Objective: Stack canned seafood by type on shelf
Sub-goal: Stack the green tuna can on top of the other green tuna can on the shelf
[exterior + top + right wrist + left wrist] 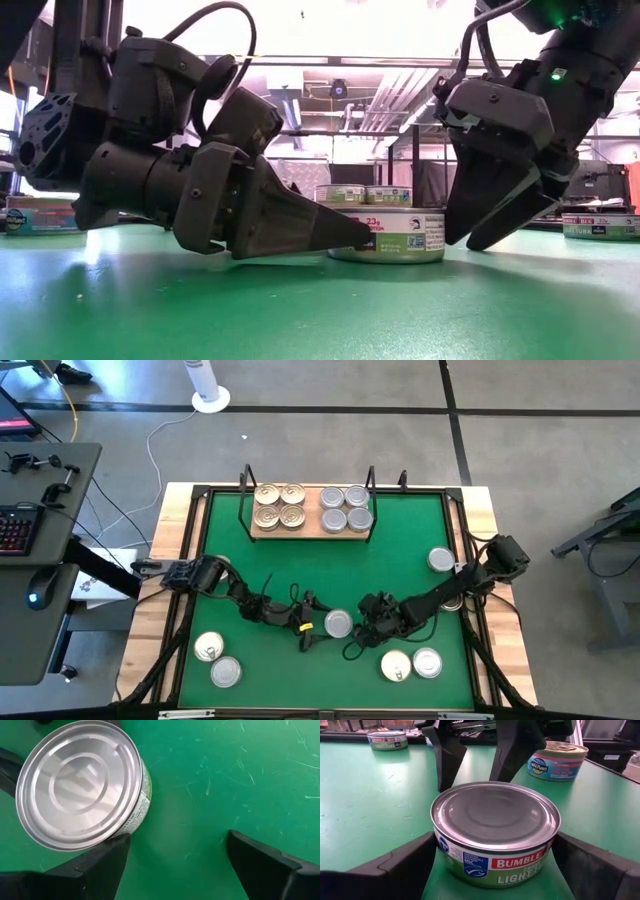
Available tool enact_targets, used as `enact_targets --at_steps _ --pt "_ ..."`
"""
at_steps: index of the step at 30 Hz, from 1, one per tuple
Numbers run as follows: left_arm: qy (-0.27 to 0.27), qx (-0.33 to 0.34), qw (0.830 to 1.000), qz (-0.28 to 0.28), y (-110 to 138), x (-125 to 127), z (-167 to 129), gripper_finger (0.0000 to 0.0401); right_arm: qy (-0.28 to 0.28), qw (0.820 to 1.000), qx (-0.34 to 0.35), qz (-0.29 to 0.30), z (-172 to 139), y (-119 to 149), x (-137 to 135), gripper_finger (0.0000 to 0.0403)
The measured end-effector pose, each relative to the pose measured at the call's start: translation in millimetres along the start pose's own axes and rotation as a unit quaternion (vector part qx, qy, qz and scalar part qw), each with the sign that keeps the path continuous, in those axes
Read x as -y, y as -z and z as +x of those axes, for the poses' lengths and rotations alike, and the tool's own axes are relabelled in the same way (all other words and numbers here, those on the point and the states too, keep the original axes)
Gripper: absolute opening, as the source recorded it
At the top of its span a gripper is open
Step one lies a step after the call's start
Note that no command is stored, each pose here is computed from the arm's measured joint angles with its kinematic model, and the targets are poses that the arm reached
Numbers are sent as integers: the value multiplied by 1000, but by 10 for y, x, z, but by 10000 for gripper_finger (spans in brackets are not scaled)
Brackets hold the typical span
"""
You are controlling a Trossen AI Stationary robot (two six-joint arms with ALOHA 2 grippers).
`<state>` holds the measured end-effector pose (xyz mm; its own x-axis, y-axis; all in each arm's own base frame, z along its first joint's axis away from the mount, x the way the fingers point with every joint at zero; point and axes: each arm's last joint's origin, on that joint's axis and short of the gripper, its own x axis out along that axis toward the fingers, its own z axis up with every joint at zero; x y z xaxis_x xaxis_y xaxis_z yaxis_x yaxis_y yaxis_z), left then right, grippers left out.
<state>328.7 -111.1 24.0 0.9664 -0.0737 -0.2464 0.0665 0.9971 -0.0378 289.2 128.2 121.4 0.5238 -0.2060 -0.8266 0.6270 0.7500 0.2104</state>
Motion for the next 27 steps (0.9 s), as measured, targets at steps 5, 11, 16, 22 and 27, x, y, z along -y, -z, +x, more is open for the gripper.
enact_targets --at_steps 5,11,16,22,27 --pt "-4 1 1000 -1 0 3 -2 373 0 1000 1 1 3 -3 1 332" --pt "-6 -4 1000 -4 5 -22 6 373 1 1000 3 2 4 -4 0 332" --pt "2 -10 1000 -7 6 -63 15 373 1 1000 4 1 7 -5 -1 332" --pt "3 -9 1000 -3 1 -55 21 373 1 1000 4 -3 7 -6 0 332" --pt "4 -8 1000 4 -11 -24 13 373 1 1000 4 -4 8 -7 1 332"
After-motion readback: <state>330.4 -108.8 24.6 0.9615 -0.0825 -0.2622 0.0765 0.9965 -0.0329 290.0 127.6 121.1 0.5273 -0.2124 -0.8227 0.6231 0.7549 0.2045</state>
